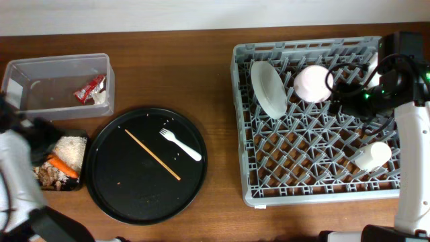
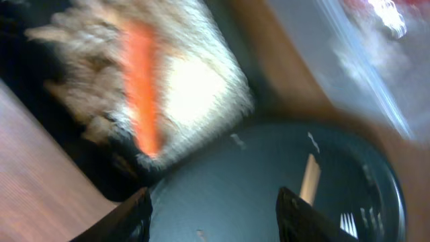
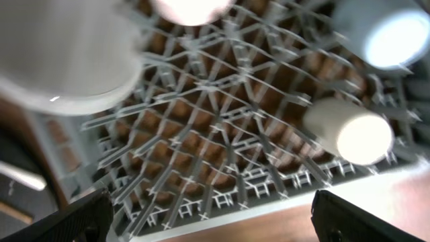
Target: Sort waste into correct bins and load items into the dishwasher rack
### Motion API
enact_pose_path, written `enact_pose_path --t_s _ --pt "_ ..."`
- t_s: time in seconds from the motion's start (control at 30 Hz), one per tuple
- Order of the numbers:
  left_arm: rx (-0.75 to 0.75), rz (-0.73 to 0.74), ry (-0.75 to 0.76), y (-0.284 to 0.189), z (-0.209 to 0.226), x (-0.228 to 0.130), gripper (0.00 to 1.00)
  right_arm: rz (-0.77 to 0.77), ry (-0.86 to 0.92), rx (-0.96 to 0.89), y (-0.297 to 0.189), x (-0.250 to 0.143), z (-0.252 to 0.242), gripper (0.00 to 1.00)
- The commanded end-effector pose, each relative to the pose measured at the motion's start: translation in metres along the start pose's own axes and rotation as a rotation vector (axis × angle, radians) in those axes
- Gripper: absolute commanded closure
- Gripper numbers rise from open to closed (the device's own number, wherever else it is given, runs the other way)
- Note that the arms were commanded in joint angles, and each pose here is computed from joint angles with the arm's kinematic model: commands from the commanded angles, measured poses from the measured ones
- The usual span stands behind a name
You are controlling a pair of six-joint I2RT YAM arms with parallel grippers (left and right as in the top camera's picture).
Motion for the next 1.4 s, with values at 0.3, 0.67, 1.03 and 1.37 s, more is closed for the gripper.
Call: enact_pose_path --t_s 0.3,0.67,1.03,1.37 --pt "0.166 0.209 0.219 -0.016 -0.001 -0.068 0.38 0.004 -0.962 0.479 0.042 -0.081 0.273 0.01" --pt "0.163 0.202 0.212 -0.014 0.000 -0.066 0.37 -0.029 -1.242 0.471 0.219 -0.140 0.402 0.03" --pt "0.163 0.203 0.212 -0.014 0.000 -0.066 0.37 -0.066 -1.192 0.445 0.253 -0.136 0.412 0.19" --pt "0.161 0.200 0.212 -0.013 0.000 -0.066 0.37 -0.035 -1.125 0.353 0.278 -0.145 0.406 0.48"
Point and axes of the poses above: each gripper's point midway between its finger pads, its own y axis out along the fingers, its own z axis along the line the jaws close on, x = y × z, the point moved 3 cm from there along -y, back along the fingers, and after that the axes turned 2 degrees about -y, right-handed, at the moved point
